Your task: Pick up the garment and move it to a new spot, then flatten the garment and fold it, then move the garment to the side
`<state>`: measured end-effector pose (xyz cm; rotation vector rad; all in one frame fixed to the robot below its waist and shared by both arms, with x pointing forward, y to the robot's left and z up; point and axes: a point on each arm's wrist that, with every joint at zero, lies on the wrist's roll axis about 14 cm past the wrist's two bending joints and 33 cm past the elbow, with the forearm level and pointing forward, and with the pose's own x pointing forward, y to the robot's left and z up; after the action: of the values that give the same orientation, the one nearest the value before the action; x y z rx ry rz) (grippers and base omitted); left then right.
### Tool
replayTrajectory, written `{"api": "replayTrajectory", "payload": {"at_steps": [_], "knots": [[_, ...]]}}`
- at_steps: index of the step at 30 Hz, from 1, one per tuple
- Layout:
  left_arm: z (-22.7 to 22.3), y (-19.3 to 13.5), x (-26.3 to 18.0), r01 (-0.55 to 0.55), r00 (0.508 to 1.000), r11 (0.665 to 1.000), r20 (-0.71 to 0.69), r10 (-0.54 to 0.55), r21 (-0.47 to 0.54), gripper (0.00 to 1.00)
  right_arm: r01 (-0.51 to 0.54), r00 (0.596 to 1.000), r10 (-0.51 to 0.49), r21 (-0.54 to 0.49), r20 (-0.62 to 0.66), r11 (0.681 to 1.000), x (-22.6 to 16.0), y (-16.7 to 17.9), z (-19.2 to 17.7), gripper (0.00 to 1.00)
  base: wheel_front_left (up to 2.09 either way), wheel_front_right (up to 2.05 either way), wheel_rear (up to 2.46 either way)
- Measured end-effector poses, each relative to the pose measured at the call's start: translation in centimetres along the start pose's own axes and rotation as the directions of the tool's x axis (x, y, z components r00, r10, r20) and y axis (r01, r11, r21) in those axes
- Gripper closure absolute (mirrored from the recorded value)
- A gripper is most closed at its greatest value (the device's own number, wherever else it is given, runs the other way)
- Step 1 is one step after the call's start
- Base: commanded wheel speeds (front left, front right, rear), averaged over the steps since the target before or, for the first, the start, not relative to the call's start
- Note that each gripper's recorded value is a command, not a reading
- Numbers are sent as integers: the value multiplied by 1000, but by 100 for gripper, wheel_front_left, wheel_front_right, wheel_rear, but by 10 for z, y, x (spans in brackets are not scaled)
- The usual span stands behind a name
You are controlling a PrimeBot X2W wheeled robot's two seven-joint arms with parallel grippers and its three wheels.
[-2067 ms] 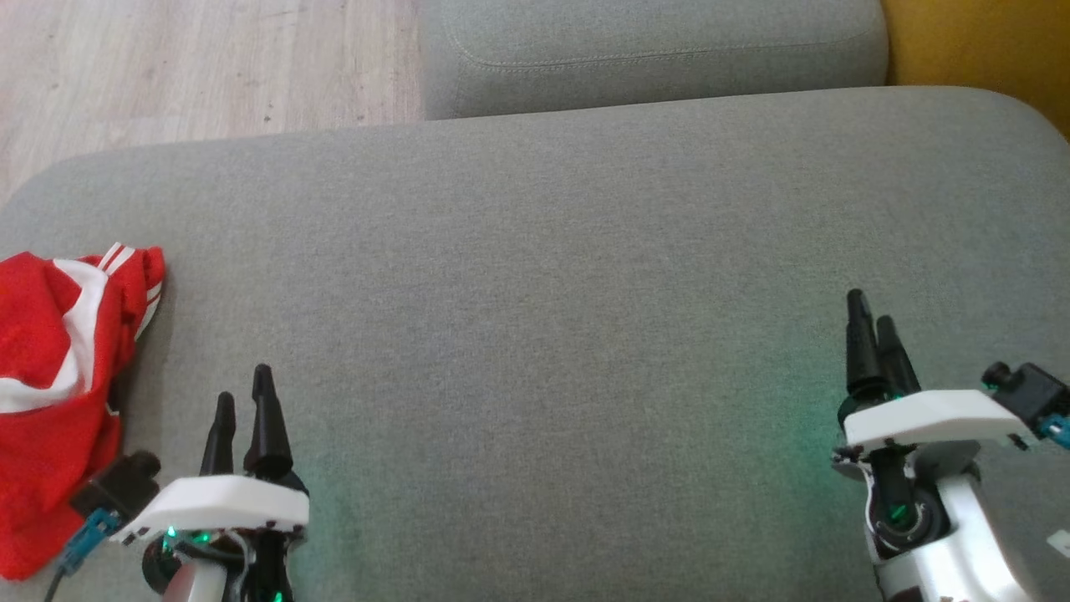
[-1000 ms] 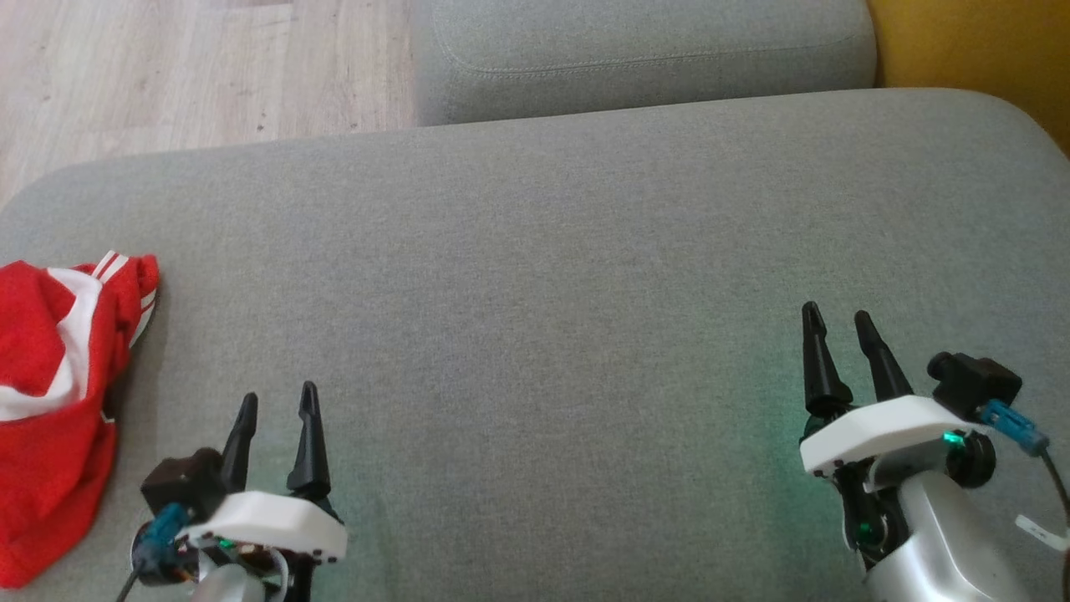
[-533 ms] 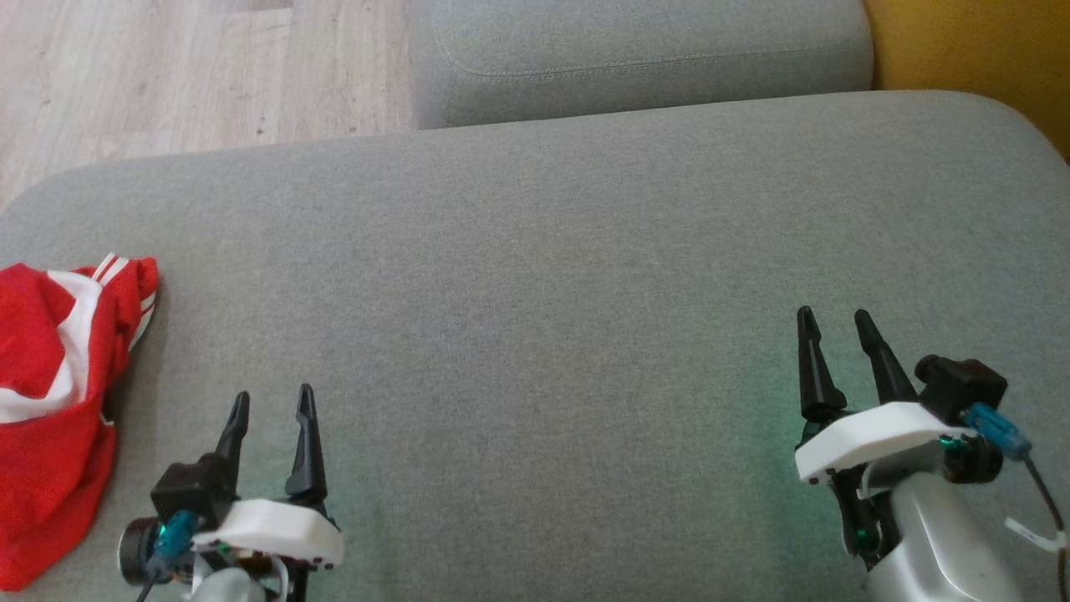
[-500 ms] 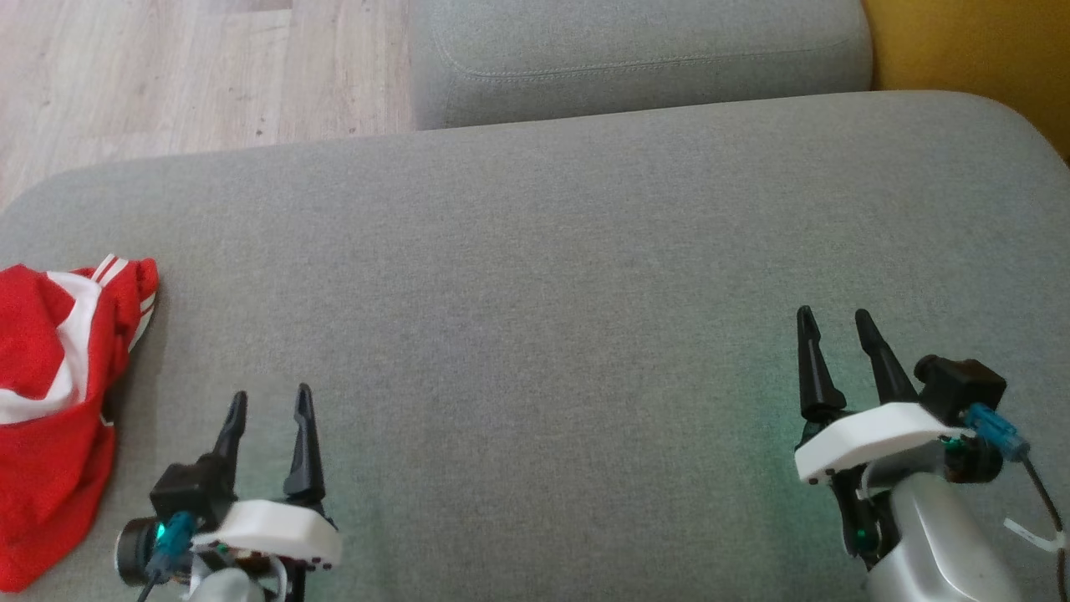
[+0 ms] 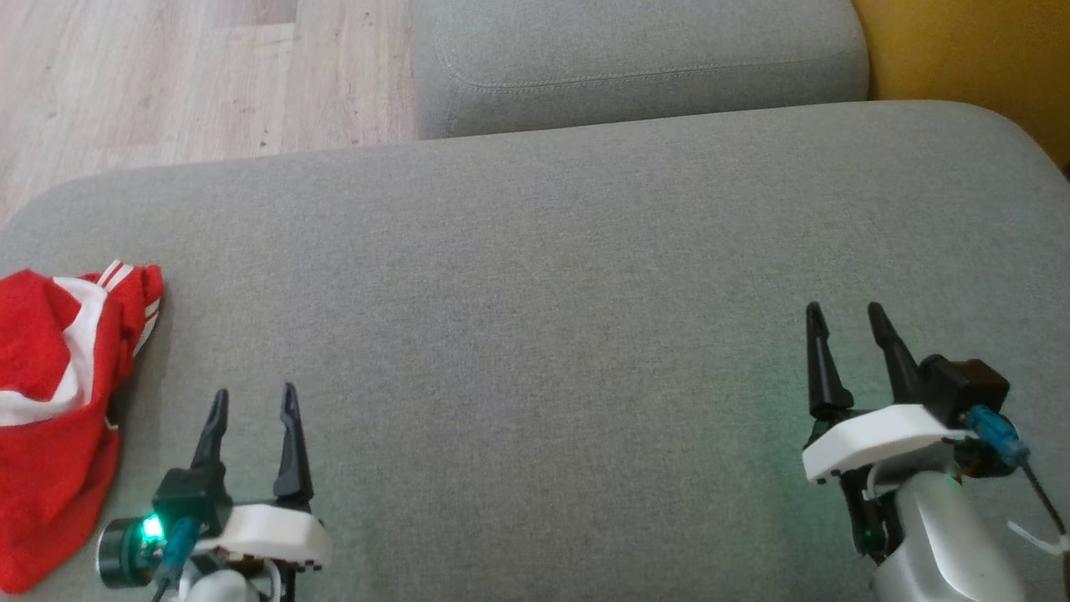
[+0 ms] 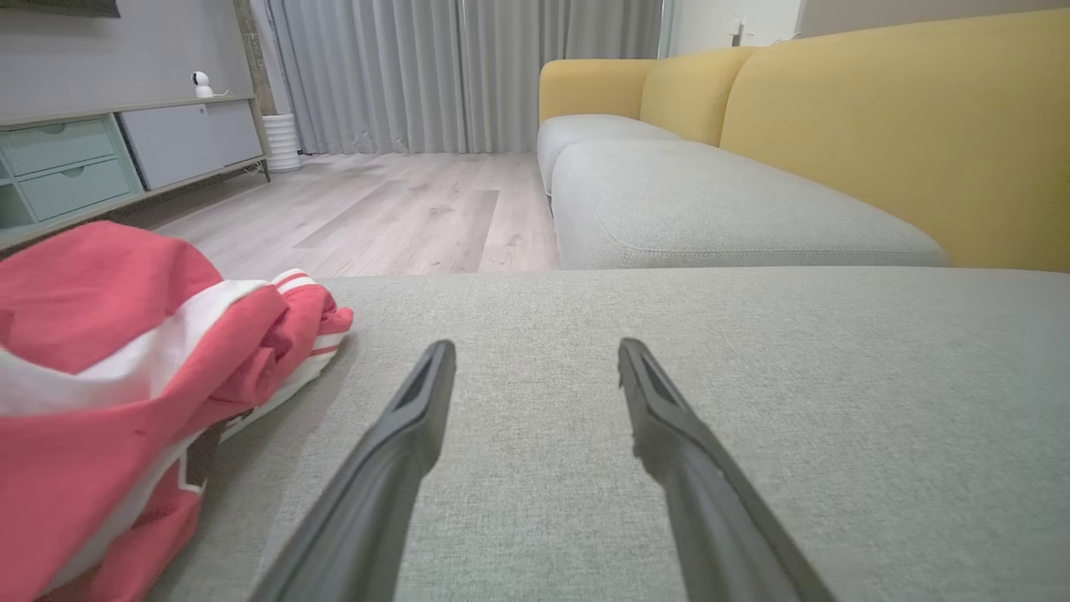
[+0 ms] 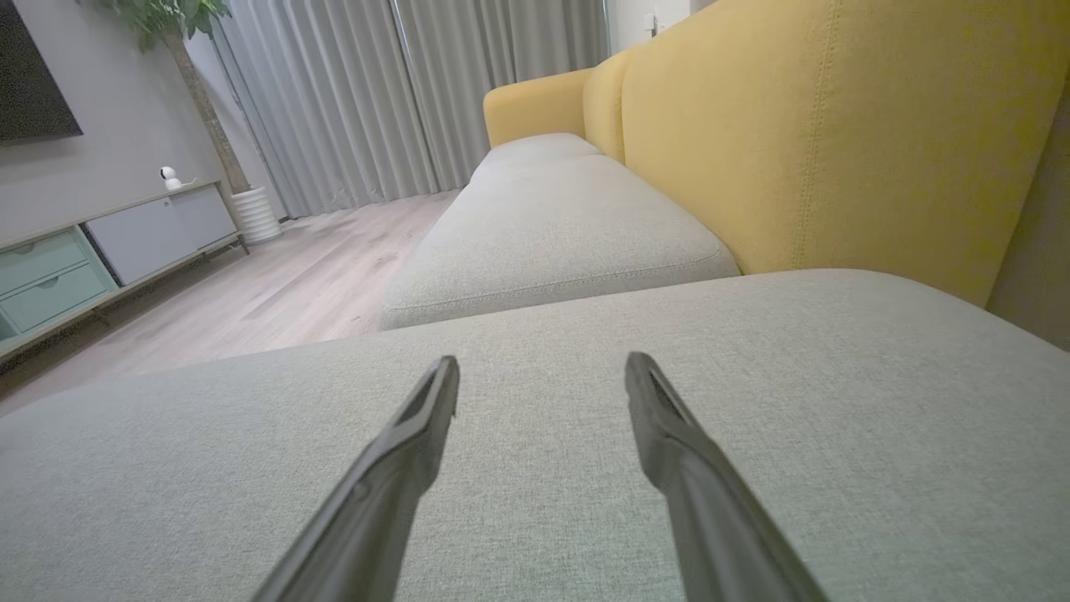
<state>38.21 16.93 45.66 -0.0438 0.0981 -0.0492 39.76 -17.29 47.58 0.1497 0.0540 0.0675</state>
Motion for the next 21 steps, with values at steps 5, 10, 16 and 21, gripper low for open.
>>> {"api": "replayTrajectory", "payload": {"at_steps": [5,10,16,21], "knots": [[0,9,-1,-40,999,999,3,40,-9,0,15,1000,-15,8,5,1000,0,-5,1,0,0,0,0],[-2,9,-1,-36,999,999,-4,36,-15,0,10,1000,-9,8,-9,1000,1,-3,-3,0,0,0,0],[-7,18,-8,-62,998,998,-16,62,-22,0,-38,999,38,3,-30,999,8,13,-10,0,0,0,0],[-10,40,-24,-132,991,991,-23,131,-26,0,-131,990,132,6,-52,991,19,47,-17,0,0,0,0]]}}
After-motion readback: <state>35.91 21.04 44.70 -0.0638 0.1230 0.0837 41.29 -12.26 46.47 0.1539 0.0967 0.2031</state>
